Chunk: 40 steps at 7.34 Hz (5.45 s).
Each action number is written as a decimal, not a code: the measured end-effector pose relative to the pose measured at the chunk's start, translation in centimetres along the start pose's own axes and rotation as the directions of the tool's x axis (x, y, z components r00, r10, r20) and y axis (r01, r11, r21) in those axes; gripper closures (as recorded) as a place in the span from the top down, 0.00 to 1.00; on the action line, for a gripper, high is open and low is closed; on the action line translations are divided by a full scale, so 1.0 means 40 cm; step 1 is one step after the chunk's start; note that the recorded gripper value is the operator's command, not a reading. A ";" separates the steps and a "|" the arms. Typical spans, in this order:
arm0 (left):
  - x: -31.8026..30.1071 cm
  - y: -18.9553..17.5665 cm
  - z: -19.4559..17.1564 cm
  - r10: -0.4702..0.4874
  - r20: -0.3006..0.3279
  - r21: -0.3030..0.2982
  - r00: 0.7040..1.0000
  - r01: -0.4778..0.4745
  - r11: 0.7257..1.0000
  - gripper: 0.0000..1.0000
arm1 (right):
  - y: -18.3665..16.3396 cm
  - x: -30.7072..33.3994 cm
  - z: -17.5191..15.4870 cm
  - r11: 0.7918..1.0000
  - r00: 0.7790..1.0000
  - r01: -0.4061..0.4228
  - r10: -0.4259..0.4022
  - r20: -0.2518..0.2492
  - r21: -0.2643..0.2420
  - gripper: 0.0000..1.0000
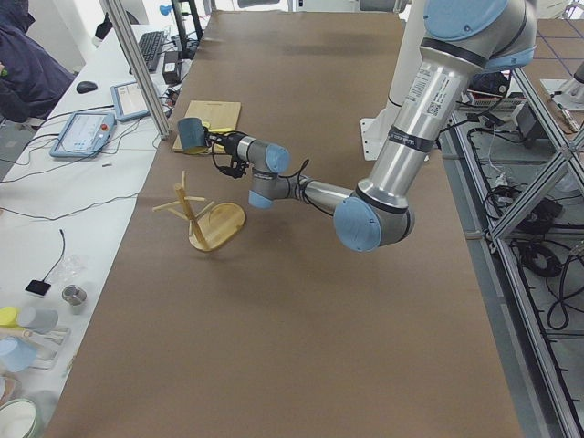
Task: Hang cup on storage rack
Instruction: 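Lift the teal mug with the left gripper toward the wooden stand, then lower the mug handle onto a peg of the wooden stand, then open the left gripper and pull it back from the stand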
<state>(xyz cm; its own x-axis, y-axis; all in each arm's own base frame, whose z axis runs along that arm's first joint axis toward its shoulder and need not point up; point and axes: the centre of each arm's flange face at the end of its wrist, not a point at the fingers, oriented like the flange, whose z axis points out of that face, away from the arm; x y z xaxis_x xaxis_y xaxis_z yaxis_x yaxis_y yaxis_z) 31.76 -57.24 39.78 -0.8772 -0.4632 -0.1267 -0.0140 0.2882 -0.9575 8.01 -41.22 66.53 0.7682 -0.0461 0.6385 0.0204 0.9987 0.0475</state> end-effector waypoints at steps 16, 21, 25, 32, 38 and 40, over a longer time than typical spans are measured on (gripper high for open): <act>0.043 -0.211 -0.163 -0.044 -0.025 -0.019 0.999 0.043 0.999 0.28 | -0.017 -0.006 -0.009 1.000 1.000 0.006 -0.006 -0.002 0.008 1.00; 0.044 -0.210 -0.165 -0.044 -0.017 -0.022 0.999 0.044 0.999 0.99 | -0.021 -0.007 -0.010 1.000 1.000 0.008 -0.008 -0.002 0.010 1.00; 0.056 -0.175 -0.210 -0.056 -0.020 -0.094 0.998 0.054 0.994 0.99 | -0.021 -0.006 -0.009 1.000 1.000 0.006 -0.006 -0.002 0.008 1.00; 0.123 -0.057 -0.474 -0.056 -0.033 -0.199 0.998 0.048 0.979 0.99 | -0.018 -0.006 -0.008 1.000 1.000 0.005 -0.005 0.000 0.007 1.00; 0.084 0.011 -0.514 0.469 0.007 -0.323 0.883 -0.442 0.837 0.99 | -0.016 -0.004 -0.006 1.000 1.000 0.002 -0.002 0.000 0.004 1.00; 0.081 0.038 -0.527 0.620 -0.034 -0.371 0.784 -0.586 0.721 0.99 | -0.016 -0.003 -0.004 1.000 1.000 0.000 0.000 0.000 0.002 1.00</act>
<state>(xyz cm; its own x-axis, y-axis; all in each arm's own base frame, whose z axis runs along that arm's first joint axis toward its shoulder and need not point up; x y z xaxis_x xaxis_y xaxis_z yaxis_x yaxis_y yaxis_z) 18.76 -40.64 43.40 -0.7124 -0.1562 -0.6842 0.3258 0.7899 -0.5196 8.02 -41.87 66.29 0.7683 -0.0463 0.6385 0.0195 0.9986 0.0490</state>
